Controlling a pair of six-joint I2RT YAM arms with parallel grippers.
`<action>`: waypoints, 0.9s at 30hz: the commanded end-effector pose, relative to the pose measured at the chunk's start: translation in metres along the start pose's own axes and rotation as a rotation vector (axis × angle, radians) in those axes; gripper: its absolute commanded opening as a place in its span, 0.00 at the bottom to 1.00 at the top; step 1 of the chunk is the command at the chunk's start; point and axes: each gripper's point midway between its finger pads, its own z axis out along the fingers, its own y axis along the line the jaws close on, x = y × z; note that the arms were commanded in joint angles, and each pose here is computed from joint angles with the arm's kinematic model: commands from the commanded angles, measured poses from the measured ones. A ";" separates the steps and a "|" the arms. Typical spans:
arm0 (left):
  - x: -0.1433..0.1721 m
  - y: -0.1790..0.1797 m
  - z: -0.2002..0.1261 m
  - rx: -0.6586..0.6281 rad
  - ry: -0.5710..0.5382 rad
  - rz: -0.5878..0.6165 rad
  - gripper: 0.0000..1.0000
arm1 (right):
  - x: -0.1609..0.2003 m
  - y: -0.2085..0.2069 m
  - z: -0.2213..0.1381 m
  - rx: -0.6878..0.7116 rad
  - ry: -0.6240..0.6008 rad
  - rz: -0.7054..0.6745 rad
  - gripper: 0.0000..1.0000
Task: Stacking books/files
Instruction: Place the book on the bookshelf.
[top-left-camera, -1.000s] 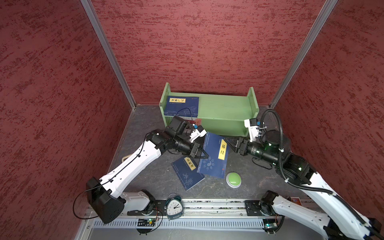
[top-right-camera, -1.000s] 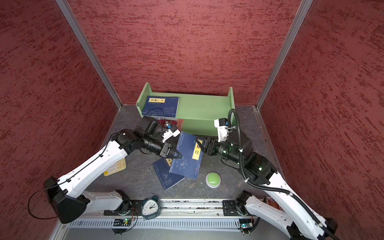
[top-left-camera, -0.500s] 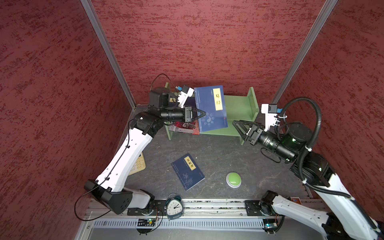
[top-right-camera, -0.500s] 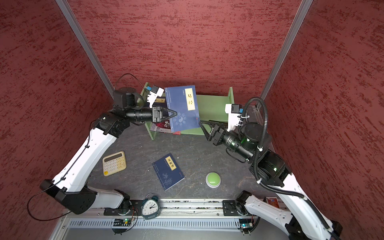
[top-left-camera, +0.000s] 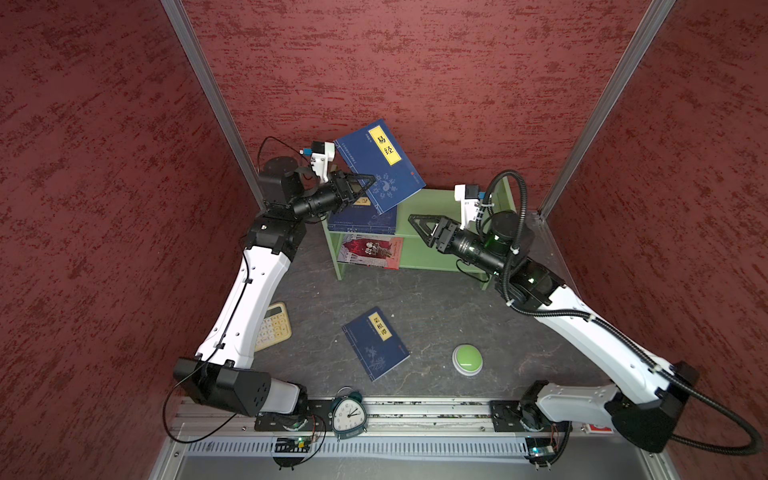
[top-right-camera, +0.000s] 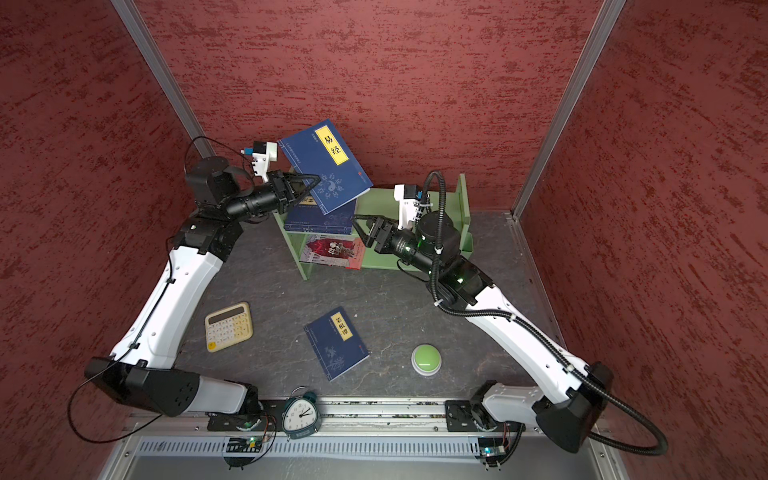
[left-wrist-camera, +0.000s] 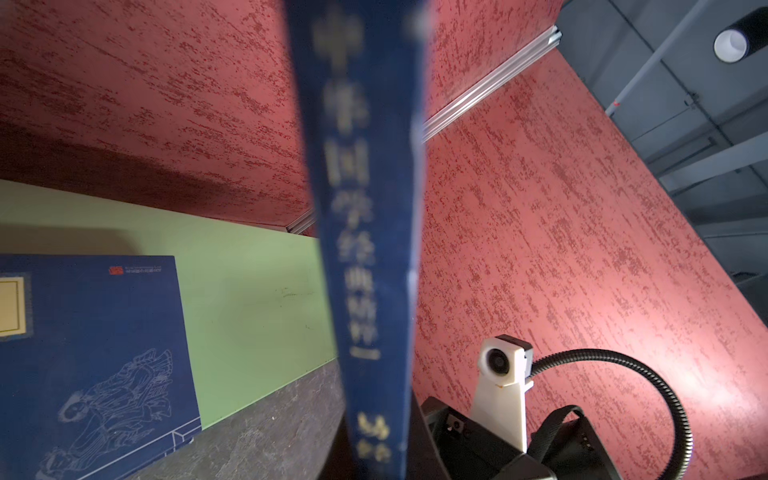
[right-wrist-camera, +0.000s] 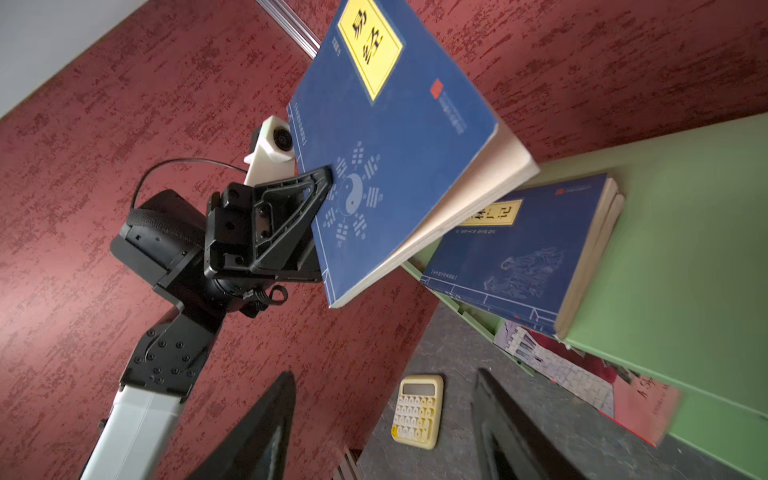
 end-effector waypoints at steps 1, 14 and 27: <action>-0.011 -0.008 -0.004 0.039 -0.050 -0.035 0.12 | -0.028 0.032 0.001 -0.203 -0.098 0.053 0.68; -0.014 -0.004 -0.004 0.073 -0.047 -0.122 0.11 | -0.033 0.013 0.043 -0.336 -0.094 0.191 0.68; -0.009 0.012 -0.001 0.054 -0.040 -0.146 0.11 | -0.035 0.015 0.052 -0.408 -0.105 0.225 0.67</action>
